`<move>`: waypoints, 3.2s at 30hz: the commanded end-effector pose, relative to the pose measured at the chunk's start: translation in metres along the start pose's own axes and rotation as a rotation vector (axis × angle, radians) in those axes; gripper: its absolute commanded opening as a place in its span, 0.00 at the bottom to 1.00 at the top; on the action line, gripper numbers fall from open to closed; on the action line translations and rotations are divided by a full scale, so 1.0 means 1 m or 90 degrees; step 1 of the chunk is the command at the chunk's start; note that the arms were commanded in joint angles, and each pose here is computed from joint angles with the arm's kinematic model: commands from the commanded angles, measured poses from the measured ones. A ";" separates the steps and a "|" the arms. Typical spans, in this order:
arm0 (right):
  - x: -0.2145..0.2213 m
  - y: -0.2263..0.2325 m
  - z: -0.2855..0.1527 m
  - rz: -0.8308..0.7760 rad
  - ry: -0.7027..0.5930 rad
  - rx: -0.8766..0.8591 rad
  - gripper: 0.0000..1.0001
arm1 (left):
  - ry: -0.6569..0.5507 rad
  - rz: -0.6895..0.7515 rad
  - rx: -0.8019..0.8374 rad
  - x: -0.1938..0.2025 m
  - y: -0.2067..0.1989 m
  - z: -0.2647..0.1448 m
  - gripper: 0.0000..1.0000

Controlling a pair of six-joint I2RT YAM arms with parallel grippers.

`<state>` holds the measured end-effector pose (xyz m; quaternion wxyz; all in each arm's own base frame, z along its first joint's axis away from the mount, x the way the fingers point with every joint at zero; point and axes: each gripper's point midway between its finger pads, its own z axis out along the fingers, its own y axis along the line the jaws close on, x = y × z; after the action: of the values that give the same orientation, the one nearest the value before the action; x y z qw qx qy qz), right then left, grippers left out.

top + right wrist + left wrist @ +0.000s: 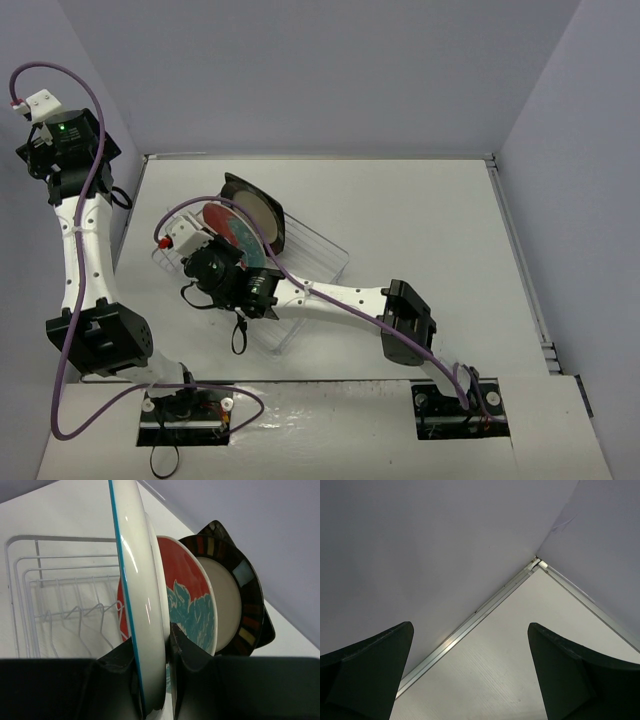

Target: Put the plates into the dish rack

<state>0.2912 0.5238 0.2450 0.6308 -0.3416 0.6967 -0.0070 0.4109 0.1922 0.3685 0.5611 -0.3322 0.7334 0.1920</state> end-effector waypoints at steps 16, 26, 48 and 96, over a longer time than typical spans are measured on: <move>-0.007 0.009 0.016 0.161 -0.027 0.005 0.00 | -0.060 -0.015 0.027 -0.029 -0.010 0.000 0.97; 0.029 0.028 0.030 0.194 0.024 -0.020 0.01 | -0.053 -0.012 0.037 -0.025 -0.015 0.004 0.97; -0.059 -0.001 -0.018 0.227 -0.091 -0.182 0.99 | -0.055 0.012 0.054 -0.027 -0.024 -0.003 0.97; 0.243 -0.416 -0.108 0.596 0.010 0.413 1.00 | 0.082 -0.036 0.264 0.091 -0.063 -0.032 0.97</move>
<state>0.3934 0.0518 0.2084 0.5857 0.1930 0.7849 0.0599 0.4126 0.1037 0.2547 0.5162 -0.2433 0.8210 0.0149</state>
